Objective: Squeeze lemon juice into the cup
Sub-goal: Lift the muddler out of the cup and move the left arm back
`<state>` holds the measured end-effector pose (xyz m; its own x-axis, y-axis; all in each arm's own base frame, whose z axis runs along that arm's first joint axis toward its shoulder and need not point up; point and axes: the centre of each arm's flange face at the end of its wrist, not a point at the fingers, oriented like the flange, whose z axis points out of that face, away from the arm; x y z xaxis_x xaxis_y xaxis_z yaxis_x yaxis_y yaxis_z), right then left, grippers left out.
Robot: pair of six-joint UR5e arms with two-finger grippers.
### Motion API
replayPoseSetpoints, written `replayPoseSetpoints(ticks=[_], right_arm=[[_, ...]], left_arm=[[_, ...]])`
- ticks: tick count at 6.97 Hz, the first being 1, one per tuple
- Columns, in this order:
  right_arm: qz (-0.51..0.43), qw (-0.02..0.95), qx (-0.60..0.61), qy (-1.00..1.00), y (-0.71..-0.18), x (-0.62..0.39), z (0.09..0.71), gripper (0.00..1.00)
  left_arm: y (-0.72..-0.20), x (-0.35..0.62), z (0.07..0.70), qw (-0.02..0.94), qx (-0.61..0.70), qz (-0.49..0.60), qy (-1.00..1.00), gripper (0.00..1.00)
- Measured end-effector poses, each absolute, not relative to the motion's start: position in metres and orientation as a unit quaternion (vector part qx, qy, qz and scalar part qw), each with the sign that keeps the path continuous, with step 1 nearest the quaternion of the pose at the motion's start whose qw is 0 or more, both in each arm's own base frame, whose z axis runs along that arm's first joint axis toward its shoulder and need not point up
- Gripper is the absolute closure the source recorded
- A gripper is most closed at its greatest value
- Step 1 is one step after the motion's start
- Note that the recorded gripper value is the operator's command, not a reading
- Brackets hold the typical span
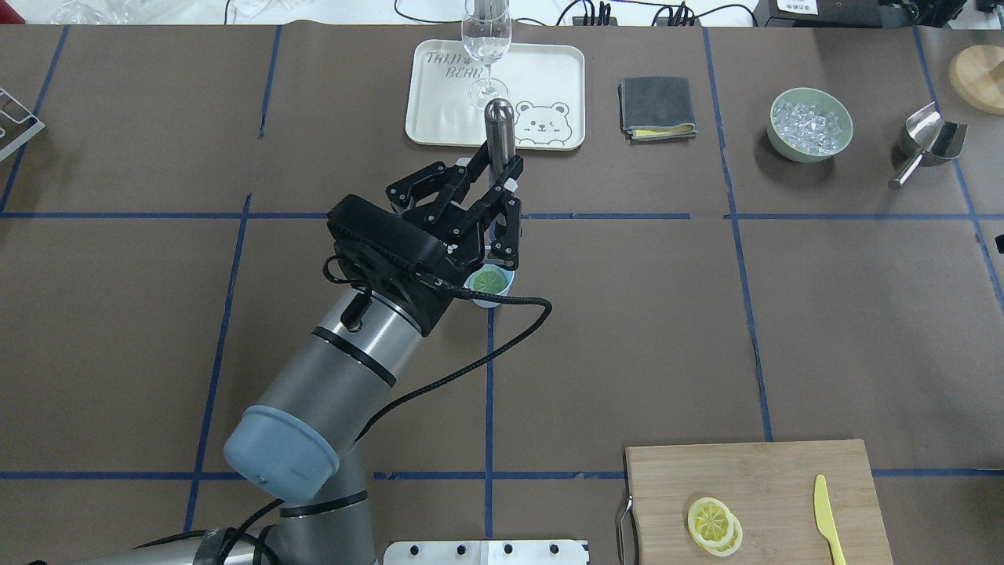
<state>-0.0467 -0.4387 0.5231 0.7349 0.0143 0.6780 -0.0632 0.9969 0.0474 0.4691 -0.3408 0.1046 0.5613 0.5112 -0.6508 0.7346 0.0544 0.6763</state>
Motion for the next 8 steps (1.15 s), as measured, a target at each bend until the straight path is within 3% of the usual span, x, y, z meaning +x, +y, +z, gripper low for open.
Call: replayPoseSetpoints(ticks=[4, 8], right_arm=[[0.023, 0.93, 0.035, -0.364, -0.437, -0.046, 0.521, 0.0], [0.024, 0.93, 0.037, -0.366, -0.437, -0.046, 0.518, 0.0]], left_arm=[[-0.404, 0.421, 0.145, 0.592, 0.702, -0.1, 0.383, 1.0], [-0.506, 0.301, 0.271, 0.671, 0.633, -0.01, 0.386, 1.0]])
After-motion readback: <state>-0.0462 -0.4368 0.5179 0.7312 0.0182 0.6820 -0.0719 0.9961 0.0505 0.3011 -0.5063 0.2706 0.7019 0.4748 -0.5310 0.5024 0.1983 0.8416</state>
